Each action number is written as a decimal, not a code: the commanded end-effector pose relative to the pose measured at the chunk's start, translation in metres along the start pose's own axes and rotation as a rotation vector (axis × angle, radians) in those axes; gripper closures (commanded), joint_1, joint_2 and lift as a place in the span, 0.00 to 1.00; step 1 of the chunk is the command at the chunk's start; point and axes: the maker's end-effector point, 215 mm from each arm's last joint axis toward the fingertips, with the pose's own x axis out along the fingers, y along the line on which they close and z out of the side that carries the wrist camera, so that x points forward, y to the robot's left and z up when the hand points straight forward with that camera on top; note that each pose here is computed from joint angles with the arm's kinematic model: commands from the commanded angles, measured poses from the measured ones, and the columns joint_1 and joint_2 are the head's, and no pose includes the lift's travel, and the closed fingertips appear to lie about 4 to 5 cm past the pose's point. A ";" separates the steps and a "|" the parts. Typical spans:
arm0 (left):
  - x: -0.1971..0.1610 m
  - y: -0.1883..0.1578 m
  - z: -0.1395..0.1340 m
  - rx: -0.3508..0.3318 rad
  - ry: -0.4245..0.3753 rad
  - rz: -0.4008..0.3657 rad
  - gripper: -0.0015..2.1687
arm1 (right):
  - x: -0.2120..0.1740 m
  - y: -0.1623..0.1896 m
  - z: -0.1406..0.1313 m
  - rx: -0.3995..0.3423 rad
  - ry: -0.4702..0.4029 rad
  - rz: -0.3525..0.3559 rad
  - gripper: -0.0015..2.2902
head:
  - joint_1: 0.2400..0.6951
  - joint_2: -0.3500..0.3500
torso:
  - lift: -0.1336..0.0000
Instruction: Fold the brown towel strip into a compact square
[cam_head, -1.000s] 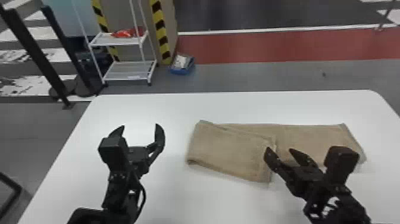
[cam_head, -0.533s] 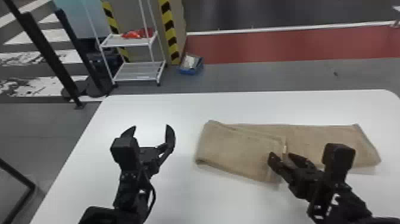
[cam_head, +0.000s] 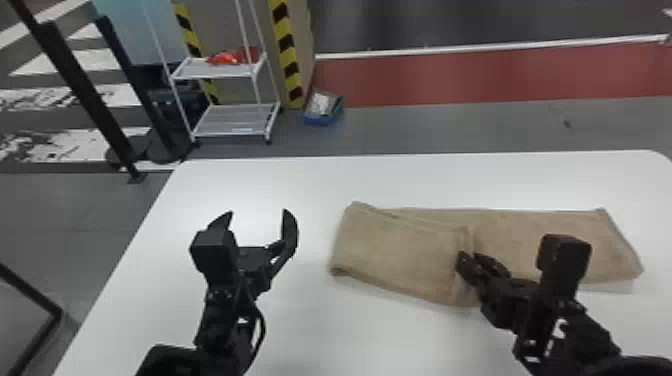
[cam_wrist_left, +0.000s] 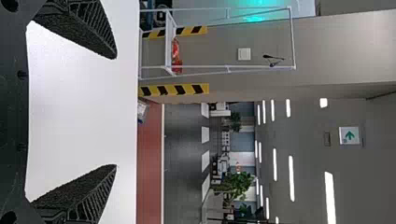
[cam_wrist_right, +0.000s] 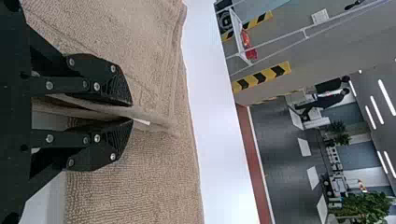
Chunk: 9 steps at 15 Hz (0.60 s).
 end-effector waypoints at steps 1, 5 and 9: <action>0.000 0.004 -0.002 0.002 0.006 0.006 0.02 | 0.001 0.005 0.005 0.015 -0.007 0.017 0.57 | 1.00 0.74 | 0.18; 0.000 0.007 -0.002 0.005 0.007 0.011 0.02 | -0.005 0.014 0.047 0.016 -0.086 0.042 0.65 | 1.00 0.76 | 0.18; -0.008 0.017 0.006 0.007 -0.004 0.024 0.02 | -0.039 -0.069 0.115 0.122 -0.143 -0.020 0.65 | 1.00 0.73 | 0.18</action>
